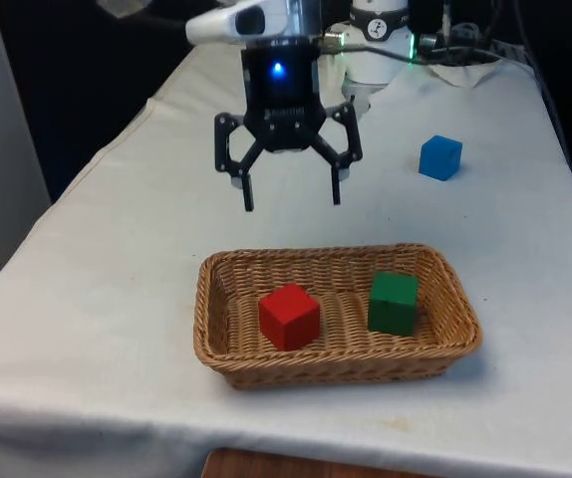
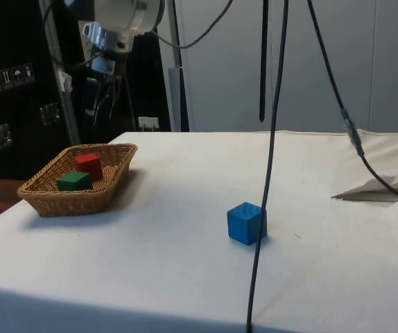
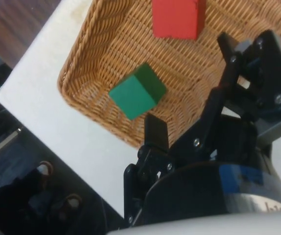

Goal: Pick up exactly two blocks and place them into the basket.

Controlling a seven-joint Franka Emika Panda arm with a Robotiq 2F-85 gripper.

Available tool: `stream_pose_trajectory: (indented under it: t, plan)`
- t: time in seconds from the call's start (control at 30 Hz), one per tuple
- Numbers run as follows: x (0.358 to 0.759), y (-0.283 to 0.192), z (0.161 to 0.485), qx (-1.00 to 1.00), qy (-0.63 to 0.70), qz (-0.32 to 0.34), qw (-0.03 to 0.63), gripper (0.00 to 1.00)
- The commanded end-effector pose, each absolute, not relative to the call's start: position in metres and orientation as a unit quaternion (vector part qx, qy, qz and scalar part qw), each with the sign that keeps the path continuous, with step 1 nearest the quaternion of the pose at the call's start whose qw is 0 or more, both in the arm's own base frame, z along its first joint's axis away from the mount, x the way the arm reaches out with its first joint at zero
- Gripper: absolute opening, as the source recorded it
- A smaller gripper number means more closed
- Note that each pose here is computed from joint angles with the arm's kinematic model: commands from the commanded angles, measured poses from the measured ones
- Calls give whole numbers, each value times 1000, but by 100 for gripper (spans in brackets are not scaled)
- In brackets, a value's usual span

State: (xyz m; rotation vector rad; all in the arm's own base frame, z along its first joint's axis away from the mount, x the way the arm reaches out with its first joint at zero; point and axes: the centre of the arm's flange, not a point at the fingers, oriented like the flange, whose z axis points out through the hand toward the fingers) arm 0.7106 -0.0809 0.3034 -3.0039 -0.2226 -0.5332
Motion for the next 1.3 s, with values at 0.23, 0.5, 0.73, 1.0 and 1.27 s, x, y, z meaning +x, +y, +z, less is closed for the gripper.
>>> stream_pose_trajectory:
  t: [0.23,0.5,0.73,1.0,1.27]
  plan:
    - [695,-76,323,-979,-74,-184,44,100]
    - [685,-71,332,-978,-74,-189,52,100]
    - [688,-67,334,-977,-74,-189,64,100]
    - [679,-63,333,-976,-75,-188,75,100]
    - [670,-59,333,-976,-76,-186,87,100]
